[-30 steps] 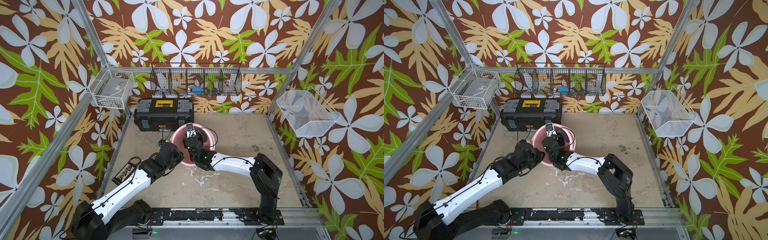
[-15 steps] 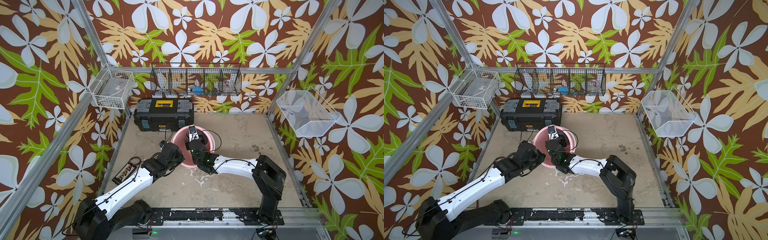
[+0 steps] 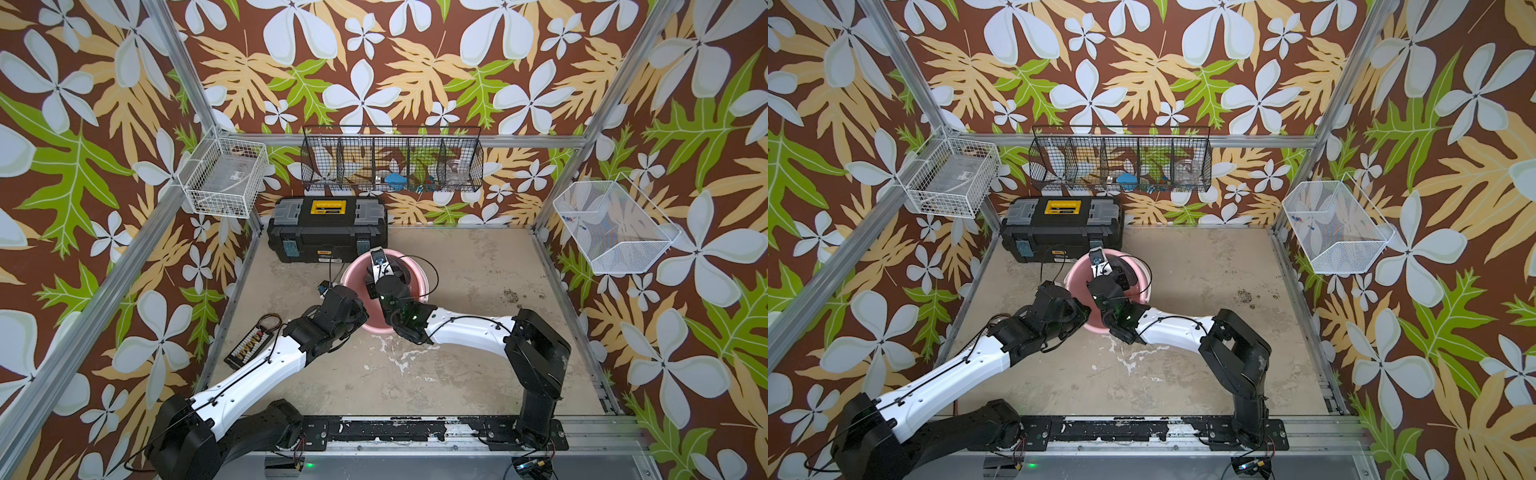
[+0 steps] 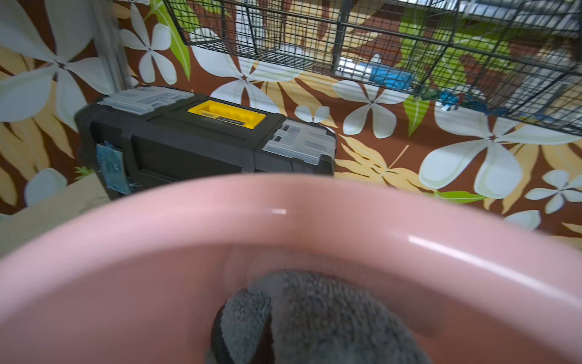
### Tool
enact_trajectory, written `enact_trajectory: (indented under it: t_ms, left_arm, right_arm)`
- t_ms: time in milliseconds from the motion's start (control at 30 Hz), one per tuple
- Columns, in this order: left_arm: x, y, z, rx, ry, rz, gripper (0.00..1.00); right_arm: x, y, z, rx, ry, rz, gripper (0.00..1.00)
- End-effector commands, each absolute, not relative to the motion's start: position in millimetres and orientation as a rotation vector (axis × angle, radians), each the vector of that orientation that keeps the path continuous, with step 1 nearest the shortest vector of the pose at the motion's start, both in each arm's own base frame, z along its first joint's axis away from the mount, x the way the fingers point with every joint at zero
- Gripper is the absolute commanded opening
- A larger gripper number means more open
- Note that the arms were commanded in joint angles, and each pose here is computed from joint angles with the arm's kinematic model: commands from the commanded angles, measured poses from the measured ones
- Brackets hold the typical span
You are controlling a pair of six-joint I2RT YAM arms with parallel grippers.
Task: Wipe the inside of the bucket with a cloth
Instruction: Wipe the dirt from the inside of the bucket.
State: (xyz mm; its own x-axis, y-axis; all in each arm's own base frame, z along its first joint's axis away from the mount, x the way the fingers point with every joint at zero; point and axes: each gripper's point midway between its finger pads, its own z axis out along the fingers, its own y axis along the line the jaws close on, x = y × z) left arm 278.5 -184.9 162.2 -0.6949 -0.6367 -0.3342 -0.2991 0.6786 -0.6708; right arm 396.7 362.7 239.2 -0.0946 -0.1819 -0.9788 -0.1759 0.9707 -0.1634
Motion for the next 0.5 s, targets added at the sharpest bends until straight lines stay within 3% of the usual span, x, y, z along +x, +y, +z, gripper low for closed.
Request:
enact_trajectory:
  t_ms: [0,133,333,467]
  left_arm:
    - [267.7,-186.2,154.2,-0.672,2.403,-0.780,0.00]
    - [269.8,-185.7,153.5,-0.677,2.401,-0.768,0.00]
    - [273.5,-184.1,147.9,-0.652,2.445,-0.681,0.00]
    - [271.4,-179.8,145.3,-0.659,2.456,-0.649,0.00]
  right_arm:
    - [401.4,330.6,262.4,-0.100,1.610,-0.140,0.00]
    - [399.5,330.0,266.5,-0.091,1.604,-0.157,0.00]
    - [388.1,381.1,264.5,-0.303,1.626,0.141,0.00]
    - [388.1,379.5,273.2,-0.269,1.611,0.141,0.00]
